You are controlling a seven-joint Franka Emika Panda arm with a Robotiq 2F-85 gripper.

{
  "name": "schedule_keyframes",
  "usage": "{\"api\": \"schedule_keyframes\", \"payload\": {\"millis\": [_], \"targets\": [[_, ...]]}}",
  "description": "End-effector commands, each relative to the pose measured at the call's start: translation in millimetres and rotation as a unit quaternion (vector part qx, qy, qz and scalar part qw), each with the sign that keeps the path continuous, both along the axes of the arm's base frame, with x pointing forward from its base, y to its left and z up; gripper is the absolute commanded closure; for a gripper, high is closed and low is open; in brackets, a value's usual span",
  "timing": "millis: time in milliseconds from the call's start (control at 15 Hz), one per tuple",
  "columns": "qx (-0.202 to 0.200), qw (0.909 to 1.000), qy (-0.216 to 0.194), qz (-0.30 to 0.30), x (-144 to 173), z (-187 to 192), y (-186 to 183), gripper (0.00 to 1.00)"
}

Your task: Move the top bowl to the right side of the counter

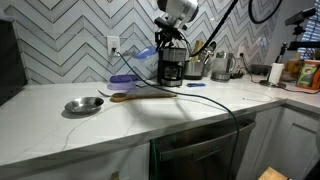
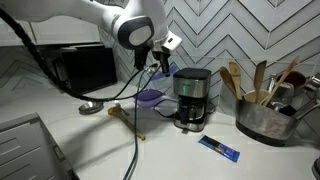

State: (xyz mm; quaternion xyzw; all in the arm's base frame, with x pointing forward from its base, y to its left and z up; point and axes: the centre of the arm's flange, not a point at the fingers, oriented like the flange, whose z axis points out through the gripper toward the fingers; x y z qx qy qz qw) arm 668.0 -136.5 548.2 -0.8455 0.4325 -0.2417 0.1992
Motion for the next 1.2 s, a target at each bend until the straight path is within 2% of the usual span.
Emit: {"api": "schedule_keyframes", "payload": {"millis": [0,400,667,867,1133], "targets": [[0.001,1.0000,-0.006,0.001,-45,19,2,0.96],[0.046,0.9989,-0.009,-0.005,-101,66,-7,0.96],[0.081,0.9961,-0.027,-0.024,-142,90,-22,0.96],[0.118,0.9908,-0.039,-0.053,-171,97,-46,0.96],[0.161,0.9765,-0.068,-0.126,-212,98,-88,0.96]]}}
